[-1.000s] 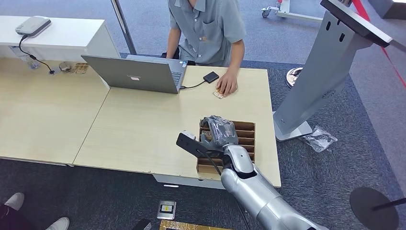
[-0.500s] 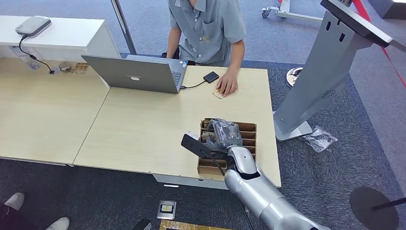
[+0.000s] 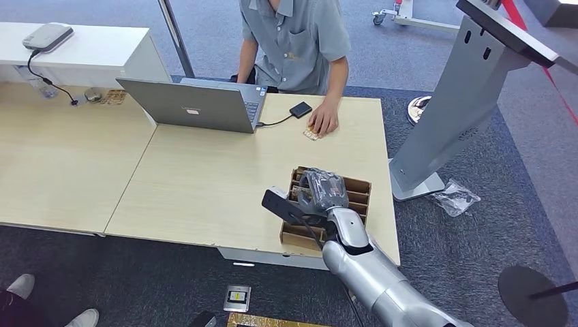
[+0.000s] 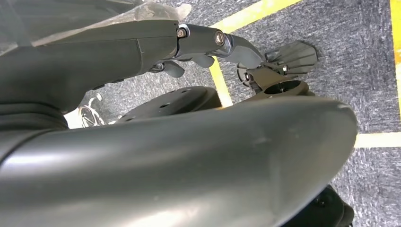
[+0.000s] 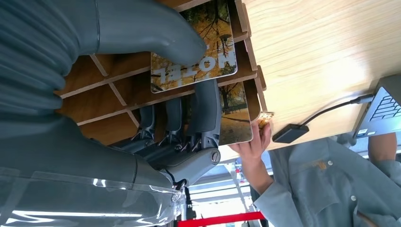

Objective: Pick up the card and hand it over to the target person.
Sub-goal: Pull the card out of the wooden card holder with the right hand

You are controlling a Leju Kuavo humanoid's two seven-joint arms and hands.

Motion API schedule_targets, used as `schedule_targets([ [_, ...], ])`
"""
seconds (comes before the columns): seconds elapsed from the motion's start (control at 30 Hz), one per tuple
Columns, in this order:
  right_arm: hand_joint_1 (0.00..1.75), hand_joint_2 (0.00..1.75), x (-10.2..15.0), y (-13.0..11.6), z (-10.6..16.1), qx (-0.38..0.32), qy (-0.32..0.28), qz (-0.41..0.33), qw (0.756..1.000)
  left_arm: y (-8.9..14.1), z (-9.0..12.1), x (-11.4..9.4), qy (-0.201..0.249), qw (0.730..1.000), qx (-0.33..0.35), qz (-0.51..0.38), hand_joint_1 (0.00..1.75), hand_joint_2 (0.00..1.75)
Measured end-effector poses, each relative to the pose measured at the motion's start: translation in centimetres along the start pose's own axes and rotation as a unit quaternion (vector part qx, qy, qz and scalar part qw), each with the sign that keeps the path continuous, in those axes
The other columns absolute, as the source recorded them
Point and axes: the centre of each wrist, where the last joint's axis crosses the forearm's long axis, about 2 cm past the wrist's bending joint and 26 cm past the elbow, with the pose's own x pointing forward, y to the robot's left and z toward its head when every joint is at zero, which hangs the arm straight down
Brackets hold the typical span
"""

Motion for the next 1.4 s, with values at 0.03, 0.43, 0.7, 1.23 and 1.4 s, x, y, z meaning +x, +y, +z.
schedule_targets([
  [0.03, 1.27, 1.75, 0.1, 0.0, 0.0, -0.003, -0.003, 0.000, 1.000, 0.0, 0.0, 0.0, 0.000, 1.000, 0.000, -0.001, 0.00, 0.00],
  [0.43, 1.50, 1.75, 3.3, -2.0, -0.6, -0.083, -0.106, -0.019, 0.991, -0.1, 0.0, 0.0, 0.001, 1.000, -0.001, 0.000, 0.00, 0.00],
  [0.7, 1.49, 1.75, 4.8, -3.0, -0.5, -0.107, -0.153, -0.030, 0.982, -0.2, 0.0, 0.0, 0.000, 1.000, -0.001, 0.005, 0.00, 0.00],
  [1.23, 1.74, 1.75, 5.4, -3.5, -0.2, -0.116, -0.173, -0.030, 0.978, 0.0, 0.0, -0.1, -0.001, 1.000, 0.001, 0.003, 0.00, 0.00],
  [1.4, 1.75, 1.75, 6.3, -5.2, -0.1, -0.153, -0.200, -0.028, 0.968, -0.1, 0.0, -0.1, 0.001, 1.000, 0.001, 0.007, 0.00, 0.00],
])
